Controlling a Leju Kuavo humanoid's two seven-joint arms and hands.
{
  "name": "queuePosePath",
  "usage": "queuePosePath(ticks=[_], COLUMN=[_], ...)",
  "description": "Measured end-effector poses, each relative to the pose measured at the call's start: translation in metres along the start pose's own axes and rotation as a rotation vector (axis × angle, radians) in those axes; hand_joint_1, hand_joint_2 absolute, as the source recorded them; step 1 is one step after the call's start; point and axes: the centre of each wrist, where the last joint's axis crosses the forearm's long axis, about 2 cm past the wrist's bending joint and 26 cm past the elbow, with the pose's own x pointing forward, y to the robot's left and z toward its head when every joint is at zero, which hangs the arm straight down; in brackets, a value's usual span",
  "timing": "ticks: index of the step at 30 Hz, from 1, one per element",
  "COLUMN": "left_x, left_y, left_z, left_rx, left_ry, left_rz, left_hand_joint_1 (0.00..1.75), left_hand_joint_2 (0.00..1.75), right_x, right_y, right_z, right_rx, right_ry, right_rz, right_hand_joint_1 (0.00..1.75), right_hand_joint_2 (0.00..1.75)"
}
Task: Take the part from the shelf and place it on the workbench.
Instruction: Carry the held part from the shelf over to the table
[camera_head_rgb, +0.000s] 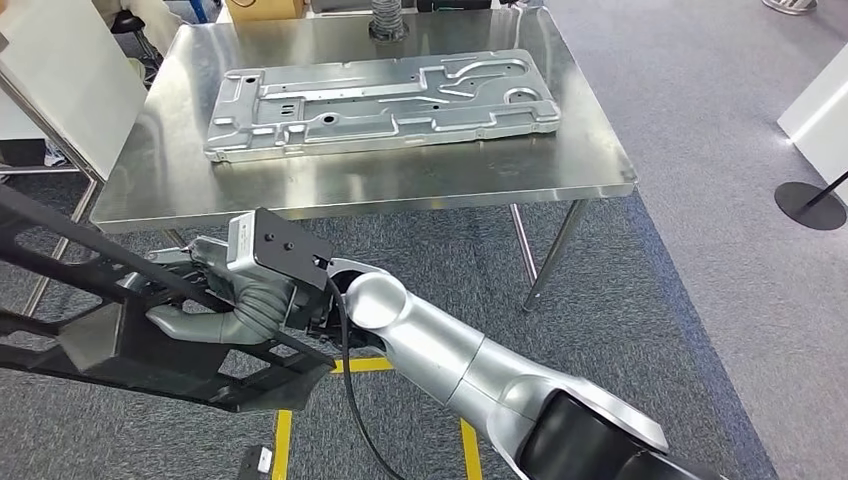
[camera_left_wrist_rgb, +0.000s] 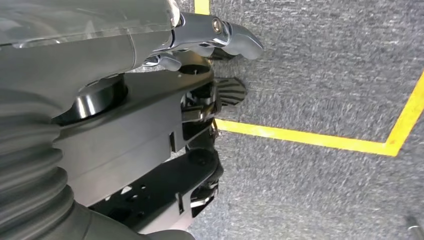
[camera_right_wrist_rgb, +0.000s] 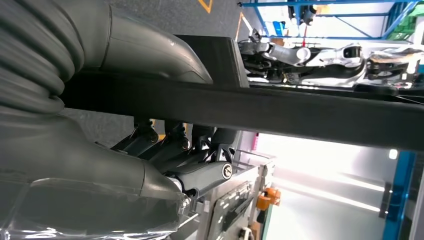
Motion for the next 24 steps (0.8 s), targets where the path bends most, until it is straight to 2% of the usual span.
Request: queuePosePath(ticks=[24], left_x=[-0.0012], left_y=[0.0023], left_z=[0.0005], left_rx=[0.005], left_ry=[0.002], left_rz=[0.003], left_hand_joint_1=[0.00], left_hand_joint_2=[1.75], right_x=[0.0025], right_y=[0.0008], right_z=[-0.0032], right_rx=[0.005], right_ry=[-0.004], right_rz=[0.000], right_hand_joint_1=[1.75], right_hand_joint_2=[1.75])
